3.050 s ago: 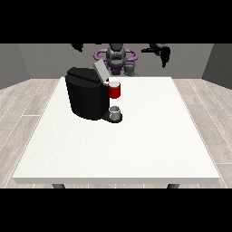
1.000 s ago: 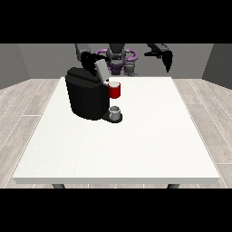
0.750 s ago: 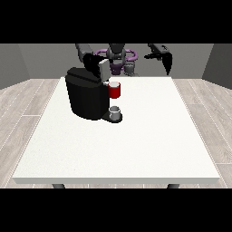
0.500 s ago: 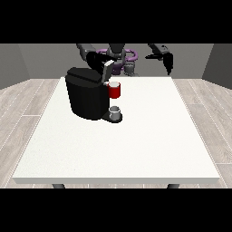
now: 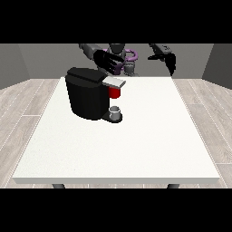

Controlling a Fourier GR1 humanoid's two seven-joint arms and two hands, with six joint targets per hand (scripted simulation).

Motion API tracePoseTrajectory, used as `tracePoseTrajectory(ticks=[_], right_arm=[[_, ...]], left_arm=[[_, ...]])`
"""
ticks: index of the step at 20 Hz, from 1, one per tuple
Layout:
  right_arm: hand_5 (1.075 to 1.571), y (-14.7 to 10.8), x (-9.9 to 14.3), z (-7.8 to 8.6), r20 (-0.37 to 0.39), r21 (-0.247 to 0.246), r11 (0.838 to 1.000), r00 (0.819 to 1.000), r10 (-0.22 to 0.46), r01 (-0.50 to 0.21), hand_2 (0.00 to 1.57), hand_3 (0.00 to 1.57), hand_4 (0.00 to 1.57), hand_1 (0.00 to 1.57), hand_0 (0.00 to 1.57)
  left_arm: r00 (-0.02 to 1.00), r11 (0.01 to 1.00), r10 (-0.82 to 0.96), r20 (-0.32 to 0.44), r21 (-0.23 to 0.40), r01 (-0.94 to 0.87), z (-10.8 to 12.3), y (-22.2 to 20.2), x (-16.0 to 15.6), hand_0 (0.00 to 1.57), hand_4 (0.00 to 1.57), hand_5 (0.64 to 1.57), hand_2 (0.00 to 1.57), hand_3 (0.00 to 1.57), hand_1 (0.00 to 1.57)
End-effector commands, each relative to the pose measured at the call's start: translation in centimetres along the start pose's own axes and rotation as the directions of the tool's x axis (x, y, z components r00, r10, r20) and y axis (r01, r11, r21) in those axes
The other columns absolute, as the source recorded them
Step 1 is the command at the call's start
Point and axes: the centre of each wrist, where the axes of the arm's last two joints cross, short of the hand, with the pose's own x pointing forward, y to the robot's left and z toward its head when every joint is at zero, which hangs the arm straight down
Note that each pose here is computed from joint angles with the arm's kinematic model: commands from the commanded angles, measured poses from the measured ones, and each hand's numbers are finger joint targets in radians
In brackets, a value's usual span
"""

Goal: Insert the coffee pod into the coffee machine and close the lid

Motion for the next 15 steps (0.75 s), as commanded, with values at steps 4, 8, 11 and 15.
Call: tracePoseTrajectory(ticks=[4,8,11,15], right_arm=[[1.571,3.7,-0.5,0.9,0.007,0.077,0.995,0.998,-0.061,0.06,0.0,0.0,0.03,0.0,0.0],[1.571,4.8,-1.1,2.3,0.045,0.134,0.983,0.991,-0.13,0.123,0.0,0.0,0.26,0.0,0.0],[1.571,6.0,-2.7,5.1,0.041,0.135,0.959,0.966,-0.255,0.247,0.0,0.0,0.27,0.0,0.0],[1.571,5.6,-6.7,9.4,-0.049,0.083,0.944,0.947,-0.316,0.319,0.0,0.0,0.16,0.0,0.0]], left_arm=[[0.999,1.0,-0.016,-0.031,0.009,0.016,0.9,-0.5,-1.2,0.0,0.2,1.571,0.0,0.0,0.0],[1.0,1.0,0.01,-0.019,0.018,-0.01,2.2,0.0,-2.4,0.0,0.17,1.571,0.0,0.0,0.0],[0.999,0.998,0.032,-0.033,0.049,-0.03,2.9,-1.2,-4.3,0.0,0.25,1.571,0.0,0.0,0.0],[0.997,0.993,0.035,-0.068,0.113,-0.027,3.8,0.5,-4.3,0.0,0.19,1.571,0.0,0.0,0.0]])
